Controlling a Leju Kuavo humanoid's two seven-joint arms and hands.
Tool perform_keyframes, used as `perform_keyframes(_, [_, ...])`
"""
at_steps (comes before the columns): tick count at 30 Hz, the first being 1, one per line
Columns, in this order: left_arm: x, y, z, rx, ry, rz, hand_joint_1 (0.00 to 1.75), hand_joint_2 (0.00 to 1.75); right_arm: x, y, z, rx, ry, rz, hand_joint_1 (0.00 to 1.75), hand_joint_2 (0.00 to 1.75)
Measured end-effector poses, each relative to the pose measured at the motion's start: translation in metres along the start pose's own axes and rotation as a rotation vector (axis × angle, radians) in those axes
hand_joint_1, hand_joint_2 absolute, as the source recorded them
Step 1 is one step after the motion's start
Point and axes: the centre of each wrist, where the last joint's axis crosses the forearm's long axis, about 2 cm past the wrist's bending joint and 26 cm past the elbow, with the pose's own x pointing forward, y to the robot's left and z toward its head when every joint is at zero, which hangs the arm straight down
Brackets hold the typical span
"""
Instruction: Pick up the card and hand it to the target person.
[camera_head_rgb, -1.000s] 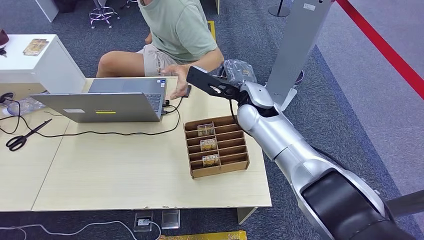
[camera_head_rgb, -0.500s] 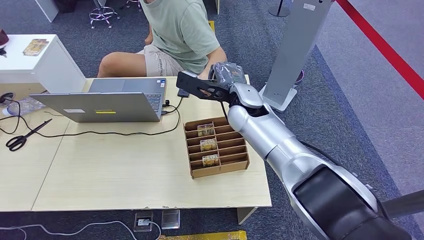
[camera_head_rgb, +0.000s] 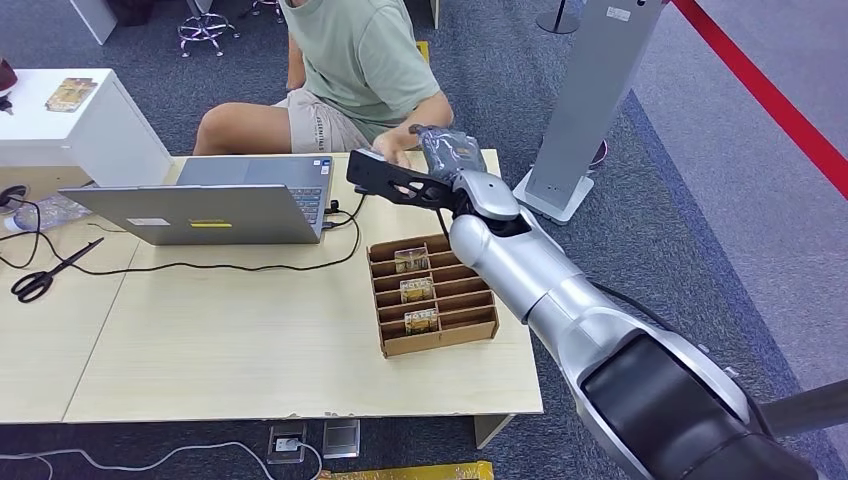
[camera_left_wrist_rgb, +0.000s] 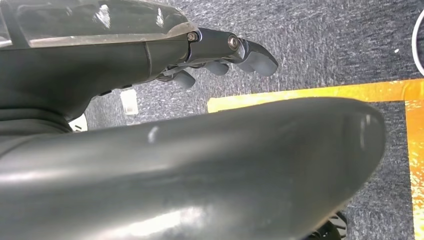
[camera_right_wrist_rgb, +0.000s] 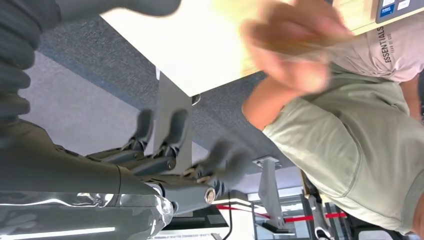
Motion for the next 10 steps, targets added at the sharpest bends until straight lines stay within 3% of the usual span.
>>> perform_keyframes(10, [0.0000,0.0001,0.0000,0.000,-0.002,0.001,0.00,0.00,0.0014,0.0020,0.0004,0.005,-0.003,0.004,0.00,1.75])
